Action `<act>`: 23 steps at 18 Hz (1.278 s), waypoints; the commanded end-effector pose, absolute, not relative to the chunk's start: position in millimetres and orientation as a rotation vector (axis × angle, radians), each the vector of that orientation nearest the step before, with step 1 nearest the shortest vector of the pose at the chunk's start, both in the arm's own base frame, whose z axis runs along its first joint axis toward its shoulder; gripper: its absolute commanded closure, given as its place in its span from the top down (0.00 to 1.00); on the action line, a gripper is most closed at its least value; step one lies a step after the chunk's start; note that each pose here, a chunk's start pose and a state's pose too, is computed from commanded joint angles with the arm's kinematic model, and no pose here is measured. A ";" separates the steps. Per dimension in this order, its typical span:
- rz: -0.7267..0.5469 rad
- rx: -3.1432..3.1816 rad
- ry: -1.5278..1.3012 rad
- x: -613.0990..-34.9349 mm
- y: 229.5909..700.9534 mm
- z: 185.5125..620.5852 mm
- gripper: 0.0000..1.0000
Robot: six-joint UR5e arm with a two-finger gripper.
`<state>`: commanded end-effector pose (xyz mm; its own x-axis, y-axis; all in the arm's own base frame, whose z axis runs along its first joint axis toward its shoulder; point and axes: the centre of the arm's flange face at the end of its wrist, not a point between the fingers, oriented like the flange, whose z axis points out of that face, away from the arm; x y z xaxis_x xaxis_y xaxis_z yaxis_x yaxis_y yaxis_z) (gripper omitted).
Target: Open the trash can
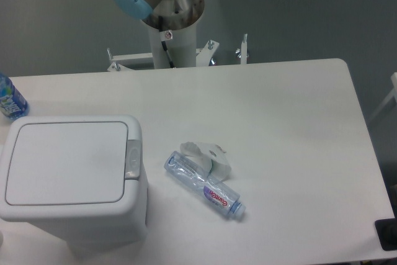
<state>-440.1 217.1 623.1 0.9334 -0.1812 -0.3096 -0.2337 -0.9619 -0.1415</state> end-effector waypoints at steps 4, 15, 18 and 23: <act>0.442 -2.912 0.313 -437.8 220.3 623.8 1.00; 0.187 -2.684 -0.553 -382.2 372.4 598.0 1.00; 0.062 -2.613 -0.714 -348.8 427.5 583.0 1.00; -0.195 -2.533 -0.894 -318.8 479.0 557.9 1.00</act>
<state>-318.8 479.0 557.9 0.7804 0.5622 0.2735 0.6251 -0.6917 -0.3618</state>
